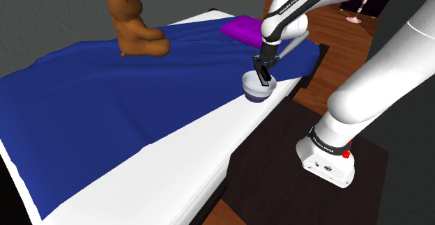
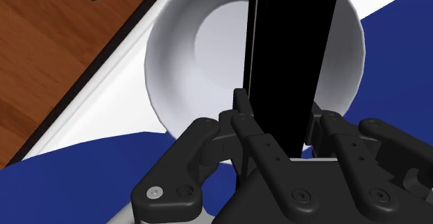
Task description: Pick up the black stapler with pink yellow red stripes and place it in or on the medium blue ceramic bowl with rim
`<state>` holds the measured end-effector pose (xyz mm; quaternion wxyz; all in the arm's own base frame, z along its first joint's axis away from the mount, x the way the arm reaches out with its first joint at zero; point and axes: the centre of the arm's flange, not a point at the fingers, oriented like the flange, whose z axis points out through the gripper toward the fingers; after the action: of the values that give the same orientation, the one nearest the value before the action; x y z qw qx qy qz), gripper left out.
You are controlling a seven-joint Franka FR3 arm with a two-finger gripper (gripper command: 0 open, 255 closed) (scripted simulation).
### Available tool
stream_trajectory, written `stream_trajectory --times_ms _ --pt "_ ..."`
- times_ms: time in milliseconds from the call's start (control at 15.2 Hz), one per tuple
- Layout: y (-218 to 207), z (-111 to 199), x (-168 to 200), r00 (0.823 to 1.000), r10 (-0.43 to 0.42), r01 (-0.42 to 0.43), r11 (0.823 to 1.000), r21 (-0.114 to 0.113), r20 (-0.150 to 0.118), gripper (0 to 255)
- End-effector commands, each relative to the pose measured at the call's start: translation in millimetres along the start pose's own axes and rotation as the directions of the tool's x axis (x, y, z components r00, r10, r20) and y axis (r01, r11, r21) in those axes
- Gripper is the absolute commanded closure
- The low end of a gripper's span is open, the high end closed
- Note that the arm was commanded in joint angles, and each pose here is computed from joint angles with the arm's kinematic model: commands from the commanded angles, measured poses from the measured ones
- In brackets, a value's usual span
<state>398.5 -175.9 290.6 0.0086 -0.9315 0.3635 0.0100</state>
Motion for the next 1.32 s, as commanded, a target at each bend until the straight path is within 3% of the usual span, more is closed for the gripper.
stream_trajectory --times_ms 0,396,858,924,1254 --pt "0 11 1 1.0 0.0 0.0 1.0 0.0 -0.001 255" --pt "0 43 2 1.0 0.0 0.0 1.0 0.0 -0.001 255" --pt "0 43 2 1.0 0.0 0.0 1.0 0.0 -0.001 255" --pt "1 43 2 1.0 0.0 0.0 1.0 0.0 -0.001 0" --pt "0 43 2 1.0 0.0 0.0 1.0 0.0 -0.001 0"
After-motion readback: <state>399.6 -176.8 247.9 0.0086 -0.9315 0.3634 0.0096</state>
